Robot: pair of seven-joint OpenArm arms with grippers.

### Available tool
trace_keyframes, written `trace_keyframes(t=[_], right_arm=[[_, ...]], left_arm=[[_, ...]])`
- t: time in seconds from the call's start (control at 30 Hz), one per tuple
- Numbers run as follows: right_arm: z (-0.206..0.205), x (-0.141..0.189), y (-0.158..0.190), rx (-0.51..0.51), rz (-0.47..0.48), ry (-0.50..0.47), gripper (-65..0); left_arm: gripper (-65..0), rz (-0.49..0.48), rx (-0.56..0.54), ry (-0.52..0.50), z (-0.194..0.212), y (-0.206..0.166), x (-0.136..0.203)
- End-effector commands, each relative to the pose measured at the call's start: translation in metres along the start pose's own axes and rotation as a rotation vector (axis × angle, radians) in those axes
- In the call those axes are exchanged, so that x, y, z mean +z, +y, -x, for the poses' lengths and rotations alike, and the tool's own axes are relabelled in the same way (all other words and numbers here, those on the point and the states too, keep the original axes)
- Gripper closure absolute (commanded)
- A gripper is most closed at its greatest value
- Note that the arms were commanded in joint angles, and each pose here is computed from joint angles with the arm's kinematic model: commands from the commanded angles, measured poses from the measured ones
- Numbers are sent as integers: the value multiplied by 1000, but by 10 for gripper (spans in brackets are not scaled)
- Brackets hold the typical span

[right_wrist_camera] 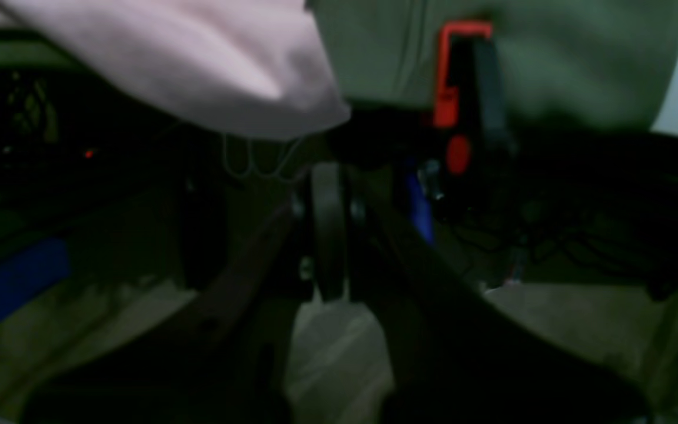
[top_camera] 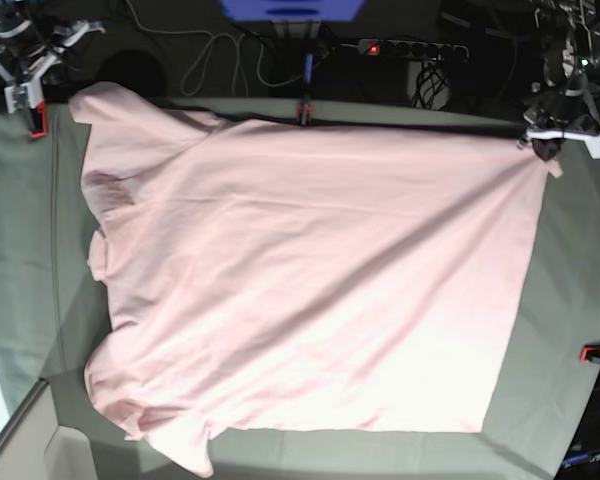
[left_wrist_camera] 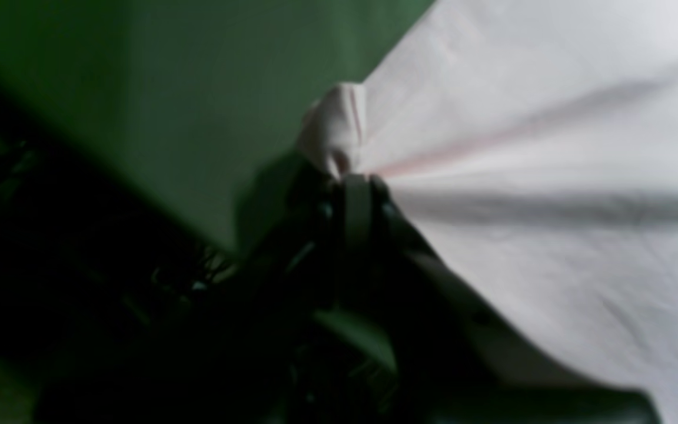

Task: Layout the t-shirt on the table in an organized manner, then fold the t-shirt properly
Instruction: 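Move the right gripper up and away from the shirt, then lower the right gripper onto the shirt's sleeve area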

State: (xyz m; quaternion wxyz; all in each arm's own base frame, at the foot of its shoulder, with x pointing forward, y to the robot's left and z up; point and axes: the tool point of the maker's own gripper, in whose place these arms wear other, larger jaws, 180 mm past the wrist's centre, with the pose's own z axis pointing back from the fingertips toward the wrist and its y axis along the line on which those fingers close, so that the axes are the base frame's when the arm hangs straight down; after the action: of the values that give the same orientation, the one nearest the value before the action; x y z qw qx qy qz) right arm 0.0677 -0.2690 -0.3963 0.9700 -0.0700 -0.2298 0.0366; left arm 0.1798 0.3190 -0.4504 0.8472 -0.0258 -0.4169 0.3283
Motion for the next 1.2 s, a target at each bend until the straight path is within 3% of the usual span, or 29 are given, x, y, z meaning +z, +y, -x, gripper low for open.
trace_keyframes(t=[0.0,0.2,0.27,0.43,0.53,0.7,0.83,0.97,1.07,1.17], right_arm=[[-6,4,-4,5,12,-26,0],[-3,5,-6,6,15,-20,0],[-1,5,-11,33,30,-3,-31],[7,8,-25,69,91,45,-208],[1,19,-63,-16,209,10,-252],[-15,44,-126,-176,424,-91,-256],[-64,42,-143,-192,456,-225,-262],[-143,18,-132,-118,381,-362,-325],[-198,-15,-115,-44,312,-386,-383],[-238,-59,-96,-22,229,-348,-402]], left_arm=[[0,1,-13,-32,-11,1,0],[-13,17,-10,-43,-16,-7,-4],[-68,16,-10,-45,-17,-7,-4],[-290,25,-13,-53,-20,-10,-1],[-358,49,-28,-77,-29,-19,6],[-391,101,-52,-174,-63,-39,22],[-400,110,0,-290,-95,-49,40],[-397,132,5,-358,-113,-60,54],[-396,145,4,-359,-113,-66,56],[-396,141,1,-354,-111,-65,56]])
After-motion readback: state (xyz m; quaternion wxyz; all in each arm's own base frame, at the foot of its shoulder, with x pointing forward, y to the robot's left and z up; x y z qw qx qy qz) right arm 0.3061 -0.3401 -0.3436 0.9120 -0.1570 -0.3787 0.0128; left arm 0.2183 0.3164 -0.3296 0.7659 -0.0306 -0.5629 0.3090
